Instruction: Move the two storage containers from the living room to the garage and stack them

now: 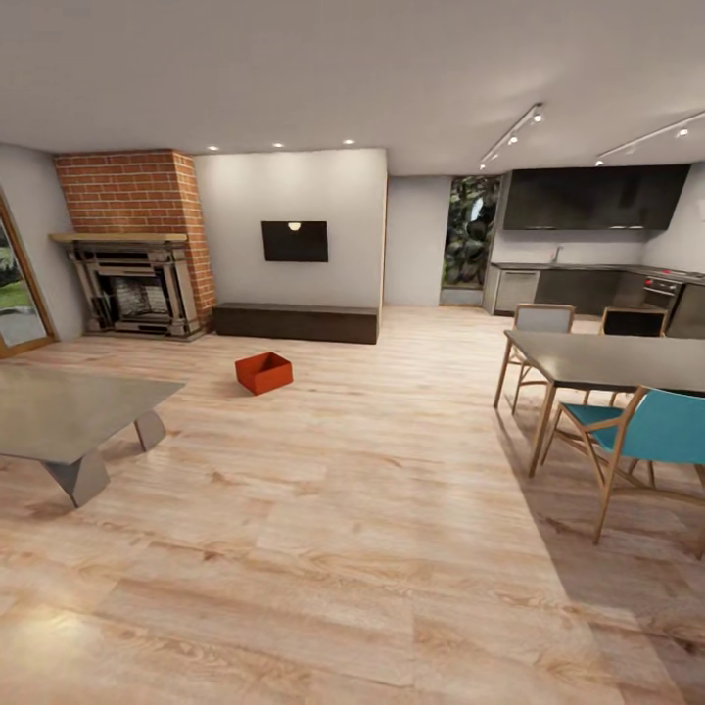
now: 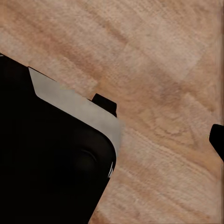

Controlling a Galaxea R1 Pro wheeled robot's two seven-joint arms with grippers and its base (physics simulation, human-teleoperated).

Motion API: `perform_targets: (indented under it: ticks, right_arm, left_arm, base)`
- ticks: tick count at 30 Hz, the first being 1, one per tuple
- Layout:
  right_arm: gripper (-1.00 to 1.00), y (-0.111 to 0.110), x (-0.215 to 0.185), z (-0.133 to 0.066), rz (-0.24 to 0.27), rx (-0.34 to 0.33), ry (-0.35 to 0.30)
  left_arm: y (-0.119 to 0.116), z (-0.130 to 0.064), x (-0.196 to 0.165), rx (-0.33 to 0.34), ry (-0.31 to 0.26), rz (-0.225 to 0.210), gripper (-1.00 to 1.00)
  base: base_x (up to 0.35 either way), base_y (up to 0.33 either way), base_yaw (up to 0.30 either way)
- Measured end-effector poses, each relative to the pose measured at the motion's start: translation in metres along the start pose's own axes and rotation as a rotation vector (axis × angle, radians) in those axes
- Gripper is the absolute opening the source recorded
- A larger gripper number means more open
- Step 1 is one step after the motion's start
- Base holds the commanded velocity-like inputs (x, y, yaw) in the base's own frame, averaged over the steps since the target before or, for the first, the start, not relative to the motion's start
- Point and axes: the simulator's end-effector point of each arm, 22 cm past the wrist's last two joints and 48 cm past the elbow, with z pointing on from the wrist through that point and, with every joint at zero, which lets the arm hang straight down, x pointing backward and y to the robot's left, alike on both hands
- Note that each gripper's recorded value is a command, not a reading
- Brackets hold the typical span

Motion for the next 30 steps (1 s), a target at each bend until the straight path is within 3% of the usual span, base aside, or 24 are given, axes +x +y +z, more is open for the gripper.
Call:
perform_targets:
  ticks: [30]
  right_arm:
    - [1.0,0.0002,-0.0001,0.0,0.0,0.0,0.0]
  left_arm:
    - [-0.0046,-0.0001,0.0002,0.006,-0.005,0.025,1.0]
  base:
    - [0.325,0.0,0.0]
